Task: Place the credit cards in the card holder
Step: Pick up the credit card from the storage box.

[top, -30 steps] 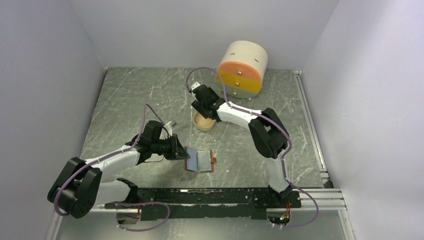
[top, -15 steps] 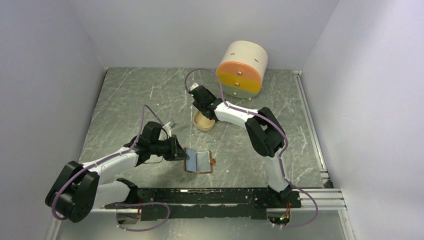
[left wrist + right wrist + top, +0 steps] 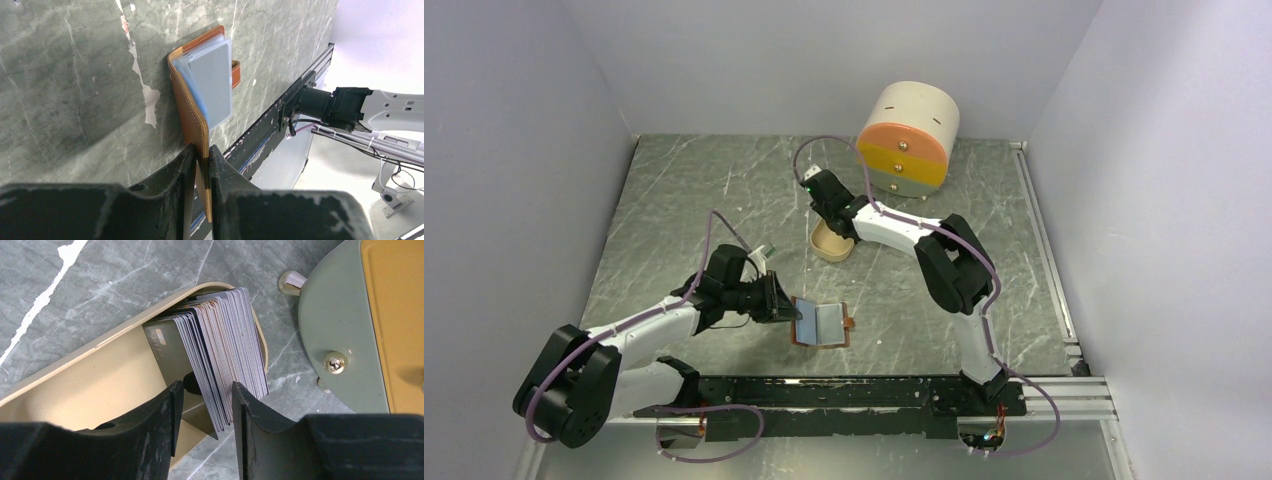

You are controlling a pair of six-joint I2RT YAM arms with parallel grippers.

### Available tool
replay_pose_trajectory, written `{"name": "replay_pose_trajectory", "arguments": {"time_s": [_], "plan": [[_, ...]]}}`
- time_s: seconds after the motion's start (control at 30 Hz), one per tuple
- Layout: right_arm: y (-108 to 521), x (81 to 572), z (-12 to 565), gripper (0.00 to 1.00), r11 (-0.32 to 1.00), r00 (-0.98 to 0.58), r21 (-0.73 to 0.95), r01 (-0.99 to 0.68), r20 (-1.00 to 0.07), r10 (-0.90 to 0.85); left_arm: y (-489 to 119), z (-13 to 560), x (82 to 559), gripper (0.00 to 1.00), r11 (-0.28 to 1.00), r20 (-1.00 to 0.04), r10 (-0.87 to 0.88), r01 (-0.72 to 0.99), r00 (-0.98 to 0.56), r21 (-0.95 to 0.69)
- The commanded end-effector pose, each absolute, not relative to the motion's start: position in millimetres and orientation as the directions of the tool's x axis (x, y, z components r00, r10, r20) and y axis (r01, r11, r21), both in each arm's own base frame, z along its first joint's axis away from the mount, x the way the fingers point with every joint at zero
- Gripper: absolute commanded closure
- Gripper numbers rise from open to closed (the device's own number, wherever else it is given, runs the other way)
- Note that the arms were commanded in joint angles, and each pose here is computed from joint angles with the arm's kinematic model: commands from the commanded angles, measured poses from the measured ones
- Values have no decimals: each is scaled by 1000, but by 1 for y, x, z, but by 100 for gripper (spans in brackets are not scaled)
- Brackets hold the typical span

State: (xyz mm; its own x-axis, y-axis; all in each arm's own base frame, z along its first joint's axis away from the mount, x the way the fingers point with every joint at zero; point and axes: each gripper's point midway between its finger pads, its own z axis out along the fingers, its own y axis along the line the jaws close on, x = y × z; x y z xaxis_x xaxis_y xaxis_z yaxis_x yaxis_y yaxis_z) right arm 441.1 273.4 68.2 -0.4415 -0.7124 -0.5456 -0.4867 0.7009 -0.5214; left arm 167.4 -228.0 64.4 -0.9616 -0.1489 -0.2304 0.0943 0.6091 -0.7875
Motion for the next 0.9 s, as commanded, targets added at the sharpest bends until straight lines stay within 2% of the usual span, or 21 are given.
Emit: {"name": "replay_pose_trajectory", "arguments": {"time_s": [0.0,0.6,0.87], "plan": [[269,449,95,58,729,-435,-529,-435,-585,-684,-230,71,169,80,589,-252,-151,118,-956,-800],[275,448,104,65,740,-432,-502,-447,-603,-670,-230,70,169,80,586,-249,-152,115,-956,-802],[277,445,108,71,750,-441,-476,-459,-611,-658,-230,69,170,80,589,-246,-154,111,-957,-800]]}}
